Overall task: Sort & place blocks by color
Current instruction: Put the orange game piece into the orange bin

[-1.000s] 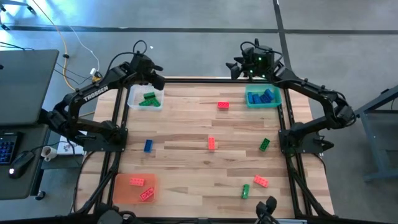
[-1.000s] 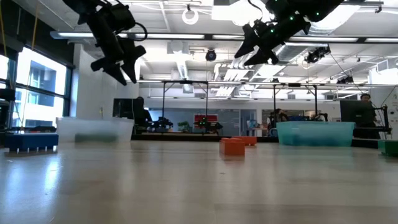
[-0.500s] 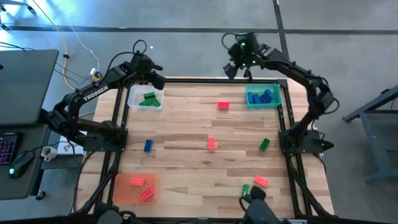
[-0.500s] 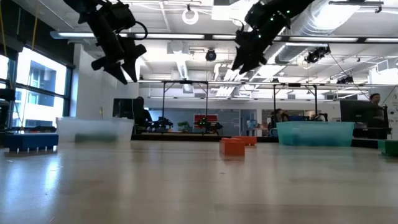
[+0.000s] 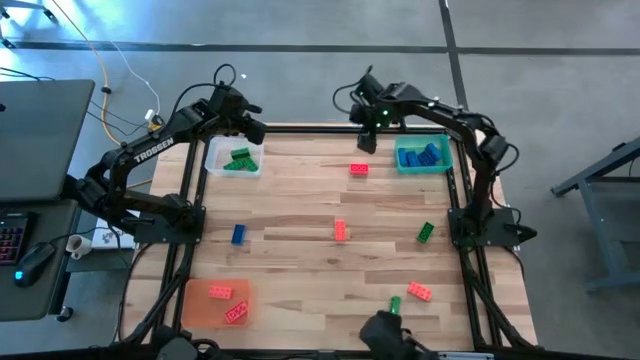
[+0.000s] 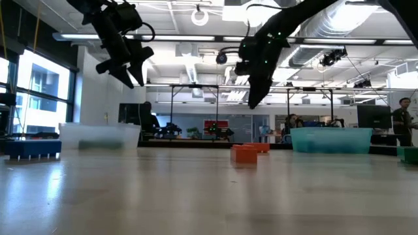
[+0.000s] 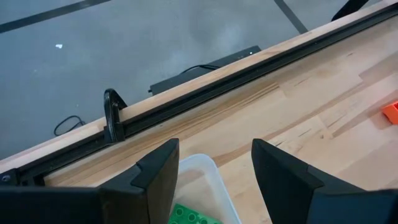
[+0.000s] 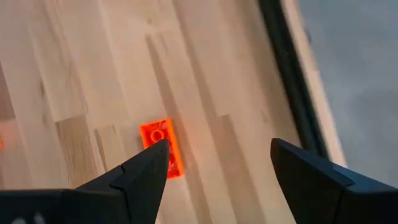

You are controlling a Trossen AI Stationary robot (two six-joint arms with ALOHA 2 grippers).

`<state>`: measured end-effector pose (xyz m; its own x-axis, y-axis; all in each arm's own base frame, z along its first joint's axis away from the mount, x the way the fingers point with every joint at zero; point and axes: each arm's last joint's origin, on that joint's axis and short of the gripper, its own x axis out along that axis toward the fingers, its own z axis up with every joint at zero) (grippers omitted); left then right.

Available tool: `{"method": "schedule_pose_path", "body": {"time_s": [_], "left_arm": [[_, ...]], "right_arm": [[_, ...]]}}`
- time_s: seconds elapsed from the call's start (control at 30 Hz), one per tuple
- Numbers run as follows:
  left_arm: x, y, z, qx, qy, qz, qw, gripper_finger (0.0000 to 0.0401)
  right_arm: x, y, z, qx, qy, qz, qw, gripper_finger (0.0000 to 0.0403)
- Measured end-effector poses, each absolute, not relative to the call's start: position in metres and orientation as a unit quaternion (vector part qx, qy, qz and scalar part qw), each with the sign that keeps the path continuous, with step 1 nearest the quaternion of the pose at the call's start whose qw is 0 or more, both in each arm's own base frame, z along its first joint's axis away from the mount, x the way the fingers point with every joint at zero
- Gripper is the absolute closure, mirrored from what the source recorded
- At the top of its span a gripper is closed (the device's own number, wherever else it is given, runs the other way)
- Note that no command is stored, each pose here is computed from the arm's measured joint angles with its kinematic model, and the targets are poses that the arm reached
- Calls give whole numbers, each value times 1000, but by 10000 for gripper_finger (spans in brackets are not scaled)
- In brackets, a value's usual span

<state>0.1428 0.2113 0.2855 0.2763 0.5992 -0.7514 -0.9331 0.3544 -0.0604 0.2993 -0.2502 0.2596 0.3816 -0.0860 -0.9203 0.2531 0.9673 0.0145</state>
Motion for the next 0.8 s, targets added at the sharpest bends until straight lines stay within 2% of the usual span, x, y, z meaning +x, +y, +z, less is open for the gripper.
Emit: {"method": "schedule_pose_path", "body": {"time_s": [0.27, 0.43, 0.8], "left_arm": [[143, 211, 285, -253, 328, 504, 758, 213], [143, 211, 285, -244, 334, 500, 761, 213], [143, 211, 286, -240, 336, 499, 762, 213]], "right_arm": [[321, -229, 231, 34, 610, -44, 790, 135], [324, -222, 212, 47, 653, -21, 756, 135], [340, -211, 188, 31, 681, -8, 731, 135]]}}
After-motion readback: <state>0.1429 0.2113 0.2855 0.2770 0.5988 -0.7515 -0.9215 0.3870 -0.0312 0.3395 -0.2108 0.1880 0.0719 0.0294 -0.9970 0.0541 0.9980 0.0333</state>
